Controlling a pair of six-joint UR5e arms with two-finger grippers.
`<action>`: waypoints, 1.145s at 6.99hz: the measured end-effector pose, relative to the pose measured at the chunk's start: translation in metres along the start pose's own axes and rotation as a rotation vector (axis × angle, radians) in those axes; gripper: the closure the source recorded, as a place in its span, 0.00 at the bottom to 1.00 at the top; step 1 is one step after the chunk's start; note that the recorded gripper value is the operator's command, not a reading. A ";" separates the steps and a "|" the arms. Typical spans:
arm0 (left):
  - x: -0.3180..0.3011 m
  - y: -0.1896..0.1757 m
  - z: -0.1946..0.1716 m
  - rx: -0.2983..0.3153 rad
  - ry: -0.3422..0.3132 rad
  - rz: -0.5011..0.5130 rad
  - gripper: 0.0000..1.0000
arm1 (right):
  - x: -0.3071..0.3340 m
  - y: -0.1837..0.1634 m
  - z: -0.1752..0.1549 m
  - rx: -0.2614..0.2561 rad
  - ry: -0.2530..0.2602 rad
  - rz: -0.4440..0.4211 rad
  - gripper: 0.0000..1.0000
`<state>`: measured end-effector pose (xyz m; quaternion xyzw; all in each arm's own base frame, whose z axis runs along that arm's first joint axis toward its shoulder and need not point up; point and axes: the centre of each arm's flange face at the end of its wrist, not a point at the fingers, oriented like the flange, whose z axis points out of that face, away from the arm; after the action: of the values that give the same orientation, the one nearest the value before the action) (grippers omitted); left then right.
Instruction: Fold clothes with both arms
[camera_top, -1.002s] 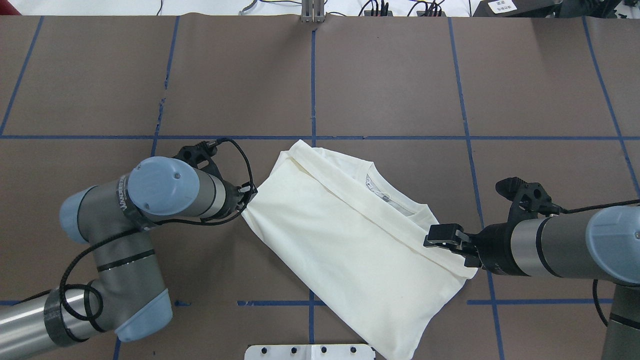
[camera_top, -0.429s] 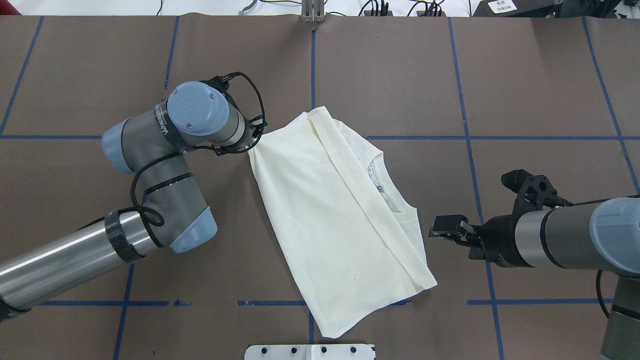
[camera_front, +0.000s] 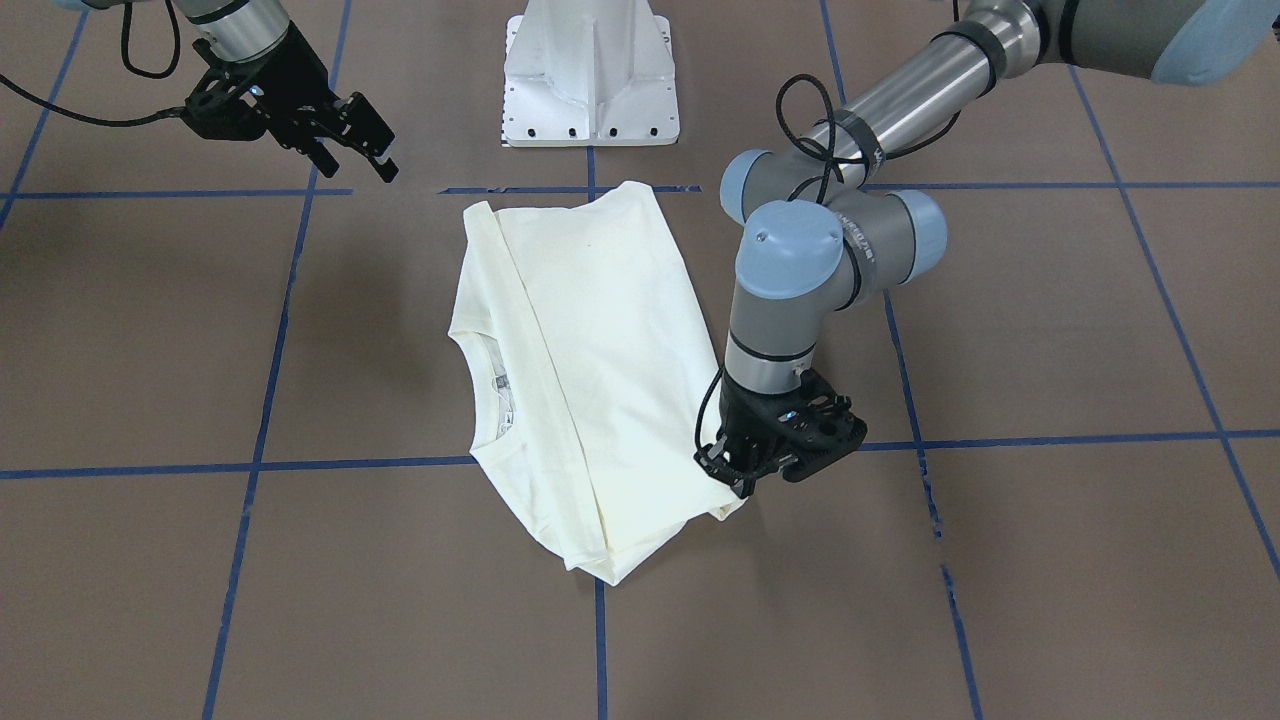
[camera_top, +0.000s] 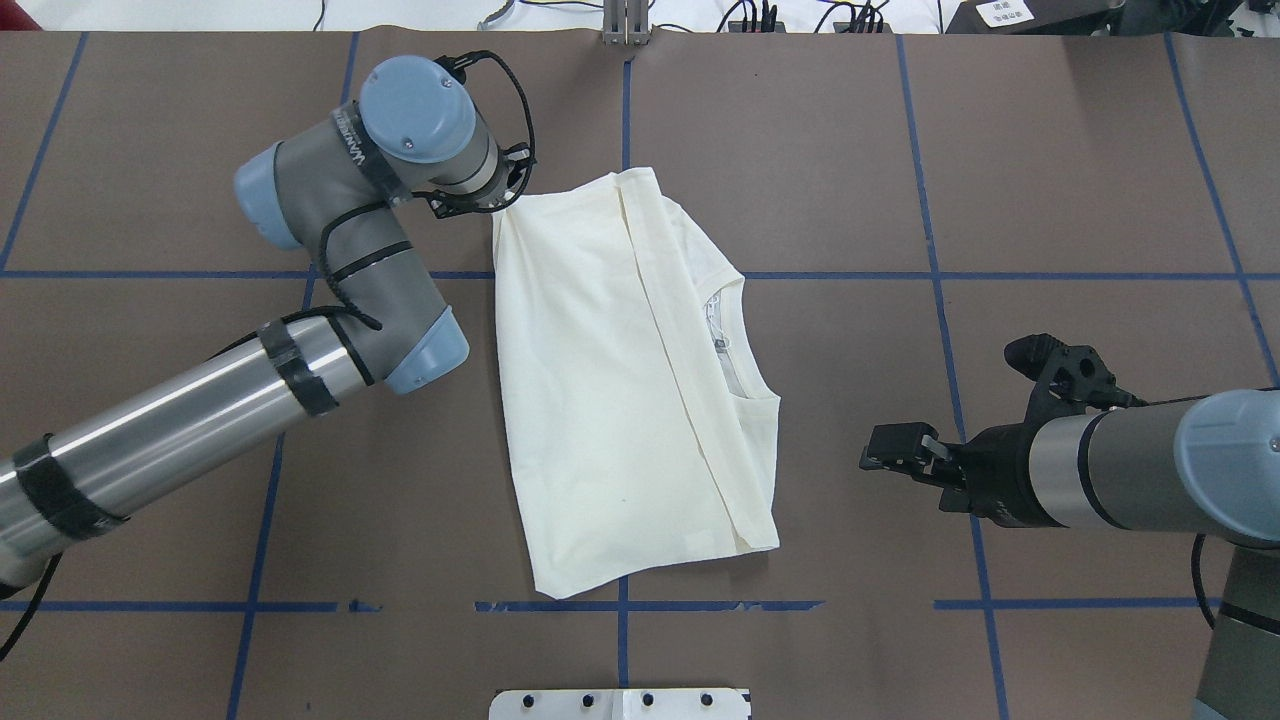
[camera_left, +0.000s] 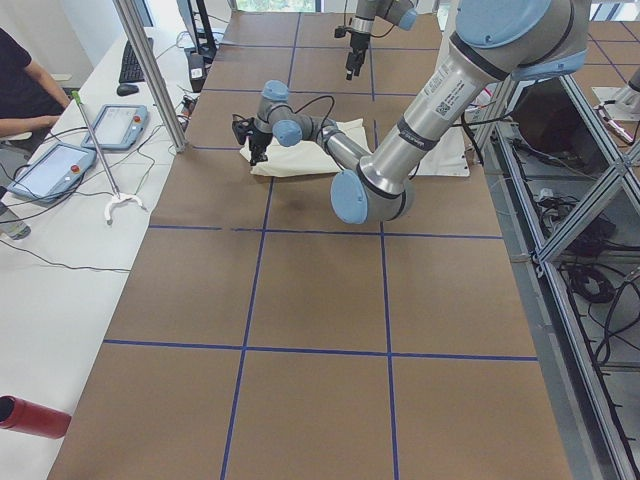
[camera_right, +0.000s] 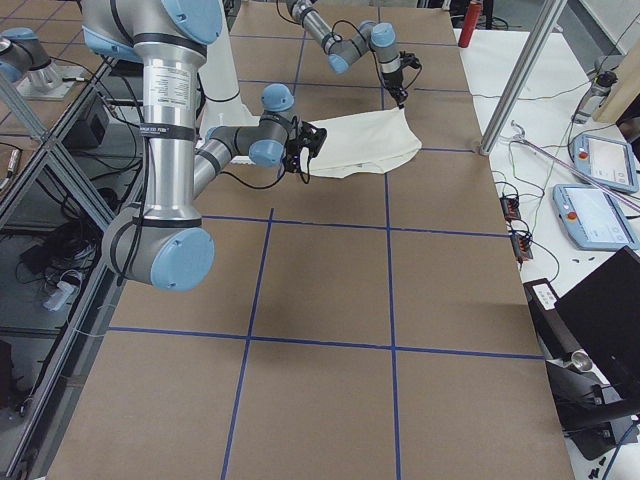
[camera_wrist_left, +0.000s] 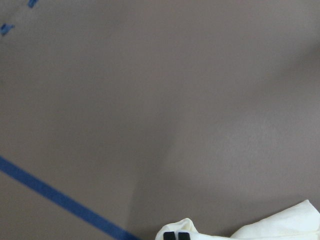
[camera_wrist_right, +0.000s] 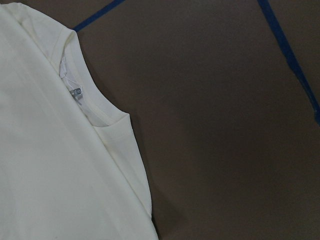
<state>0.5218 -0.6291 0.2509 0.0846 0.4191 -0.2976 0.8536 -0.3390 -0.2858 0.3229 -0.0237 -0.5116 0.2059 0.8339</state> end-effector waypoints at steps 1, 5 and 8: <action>0.012 -0.008 0.017 0.007 0.032 0.008 1.00 | 0.000 0.000 0.001 0.002 0.001 0.001 0.00; -0.004 -0.067 0.024 0.062 0.065 0.140 0.00 | -0.007 -0.003 0.011 0.010 0.003 -0.001 0.00; -0.078 -0.074 -0.039 -0.037 0.148 0.249 0.00 | -0.073 -0.007 0.056 0.025 0.110 -0.101 0.00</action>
<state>0.4165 -0.6400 0.2937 0.1417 0.4725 -0.1745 0.8522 -0.4136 -0.3291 0.2895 0.0012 -0.4629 0.1681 0.8703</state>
